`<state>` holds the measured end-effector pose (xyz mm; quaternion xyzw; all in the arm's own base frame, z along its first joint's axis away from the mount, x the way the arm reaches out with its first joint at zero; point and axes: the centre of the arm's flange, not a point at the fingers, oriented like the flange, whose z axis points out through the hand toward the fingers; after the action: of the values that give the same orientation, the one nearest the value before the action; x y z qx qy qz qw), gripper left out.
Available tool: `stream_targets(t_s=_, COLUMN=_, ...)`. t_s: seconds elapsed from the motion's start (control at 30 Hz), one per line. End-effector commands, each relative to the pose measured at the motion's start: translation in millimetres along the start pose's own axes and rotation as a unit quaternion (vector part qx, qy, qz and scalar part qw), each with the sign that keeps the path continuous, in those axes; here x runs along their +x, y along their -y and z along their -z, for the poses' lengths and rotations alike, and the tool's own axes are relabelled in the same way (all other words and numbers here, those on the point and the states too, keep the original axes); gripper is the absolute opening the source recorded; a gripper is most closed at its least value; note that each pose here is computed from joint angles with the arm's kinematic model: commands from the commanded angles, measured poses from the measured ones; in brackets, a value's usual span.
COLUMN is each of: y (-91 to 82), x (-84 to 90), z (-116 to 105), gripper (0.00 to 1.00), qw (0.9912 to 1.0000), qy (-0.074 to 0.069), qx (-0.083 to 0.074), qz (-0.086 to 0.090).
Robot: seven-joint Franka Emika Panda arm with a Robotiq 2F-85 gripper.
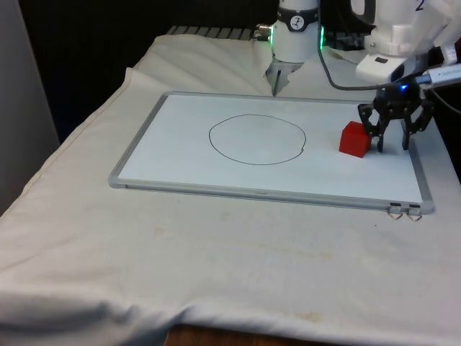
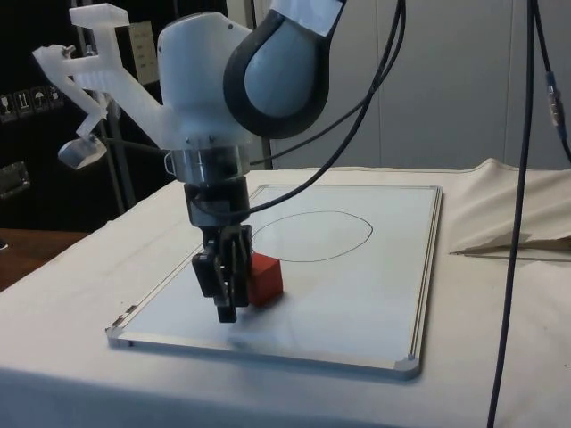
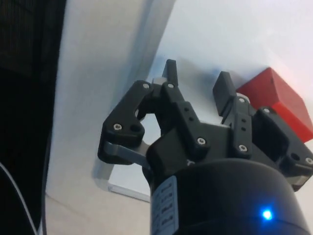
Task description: Push the cube into the marked area.
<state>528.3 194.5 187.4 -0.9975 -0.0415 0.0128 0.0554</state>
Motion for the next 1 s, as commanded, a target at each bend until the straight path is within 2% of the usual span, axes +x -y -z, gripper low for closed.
stream_targets(t_s=0.0, y=-3.1, x=-2.0, z=2, gripper=0.0, qw=0.99999, qy=-0.004, qx=0.0, qz=0.002)
stream_targets(t_s=0.27, y=-21.0, x=-10.7, z=3, gripper=0.0, qw=0.99992, qy=0.001, qx=-0.01, qz=0.009)
stream_targets(t_s=0.3, y=-18.6, x=-9.3, z=3, gripper=0.0, qw=0.99992, qy=0.004, qx=-0.01, qz=0.007)
stream_targets(t_s=0.33, y=-22.7, x=-11.2, z=4, gripper=0.0, qw=0.99989, qy=0.0, qx=-0.011, qz=0.01)
stream_targets(t_s=0.63, y=-42.7, x=-14.4, z=7, gripper=0.0, qw=0.99971, qy=0.003, qx=-0.018, qz=0.015)
stream_targets(t_s=0.67, y=-41.0, x=-13.1, z=5, gripper=0.0, qw=0.9997, qy=0.006, qx=-0.019, qz=0.015)
stream_targets(t_s=0.93, y=-62.9, x=-18.0, z=9, gripper=0.0, qw=0.99945, qy=0.005, qx=-0.026, qz=0.02)
stream_targets(t_s=0.97, y=-61.3, x=-16.7, z=7, gripper=0.0, qw=0.99944, qy=0.008, qx=-0.026, qz=0.02)
